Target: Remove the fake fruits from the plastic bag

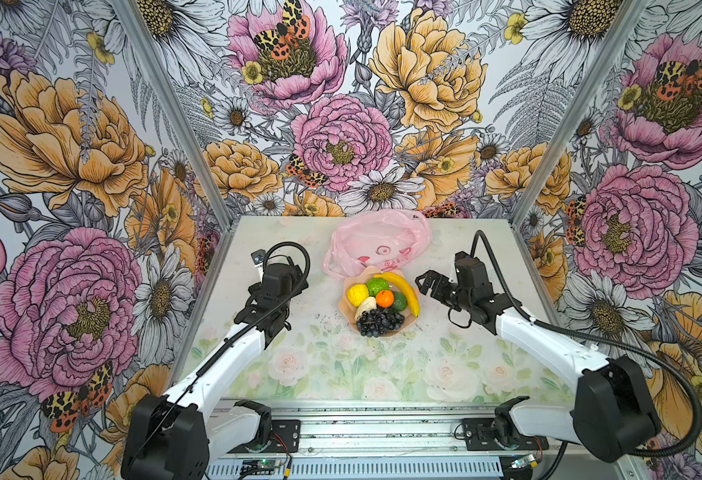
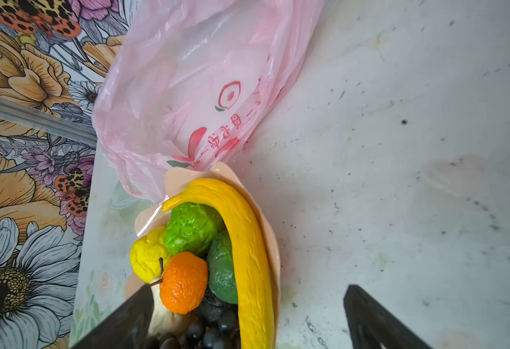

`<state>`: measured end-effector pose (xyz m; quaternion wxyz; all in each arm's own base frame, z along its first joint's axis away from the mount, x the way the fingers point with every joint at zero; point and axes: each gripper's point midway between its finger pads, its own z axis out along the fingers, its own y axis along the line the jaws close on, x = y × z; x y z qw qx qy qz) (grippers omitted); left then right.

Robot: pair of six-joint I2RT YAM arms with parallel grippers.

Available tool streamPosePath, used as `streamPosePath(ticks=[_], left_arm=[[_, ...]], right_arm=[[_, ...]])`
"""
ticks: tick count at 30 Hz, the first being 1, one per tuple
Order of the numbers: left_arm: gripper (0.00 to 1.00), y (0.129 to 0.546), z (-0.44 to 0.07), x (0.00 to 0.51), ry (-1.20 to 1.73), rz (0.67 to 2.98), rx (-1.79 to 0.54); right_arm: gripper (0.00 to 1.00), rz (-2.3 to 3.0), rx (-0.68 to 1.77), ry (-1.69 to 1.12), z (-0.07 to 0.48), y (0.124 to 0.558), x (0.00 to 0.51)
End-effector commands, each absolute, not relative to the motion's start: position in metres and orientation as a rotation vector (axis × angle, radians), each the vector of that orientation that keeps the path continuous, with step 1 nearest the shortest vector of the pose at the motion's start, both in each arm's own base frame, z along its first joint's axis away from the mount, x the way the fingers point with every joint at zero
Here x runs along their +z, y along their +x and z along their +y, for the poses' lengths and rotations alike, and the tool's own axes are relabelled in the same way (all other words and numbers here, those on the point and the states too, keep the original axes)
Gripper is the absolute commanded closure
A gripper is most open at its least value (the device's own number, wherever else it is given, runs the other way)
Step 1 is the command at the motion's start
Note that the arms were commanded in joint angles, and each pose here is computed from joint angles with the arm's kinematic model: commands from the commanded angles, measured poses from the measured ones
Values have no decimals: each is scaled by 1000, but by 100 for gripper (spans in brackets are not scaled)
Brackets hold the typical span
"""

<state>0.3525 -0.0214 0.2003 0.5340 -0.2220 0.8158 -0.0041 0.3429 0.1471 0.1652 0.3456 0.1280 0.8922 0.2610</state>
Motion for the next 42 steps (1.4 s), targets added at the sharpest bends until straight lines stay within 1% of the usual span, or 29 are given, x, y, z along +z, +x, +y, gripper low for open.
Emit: streamPosePath(ticks=[1,5,8,11,13,16,18,22,26,28,30,35,39,42], left_arm=[[1,334,10,226,-585,1774,131],[1,311,33,234,-623,1641,245],[1,304,35,237,-593,1598,289],[1,304,30,238,-543,1585,322],[1,312,20,232,-447,1604,327],[1,332,5,213,-309,1674,386],[1,339,1,204,-259,1702,419],[1,355,-7,184,-169,1732,315],[1,367,-9,161,-128,1754,271],[1,372,-8,160,-108,1728,271],[1,376,-8,161,-77,1705,211],[1,384,0,153,-63,1697,197],[1,383,27,142,-192,1623,145],[1,399,33,131,-211,1721,148]], right_arm=[[1,2231,488,258,116,335,208],[1,2103,338,276,82,327,238],[0,2028,203,282,58,321,254],[0,1989,104,252,44,316,263],[1,1979,25,223,35,313,262],[1,1982,-90,176,23,310,255],[1,1998,-122,143,20,310,247],[1,2021,-155,135,13,312,229],[1,1994,-193,189,-1,315,208],[1,1971,-217,214,-9,320,196],[1,1958,-221,224,-14,326,180],[1,1921,-255,237,-26,344,147],[1,1855,-168,198,-23,360,138],[1,1831,-140,112,-14,371,140]])
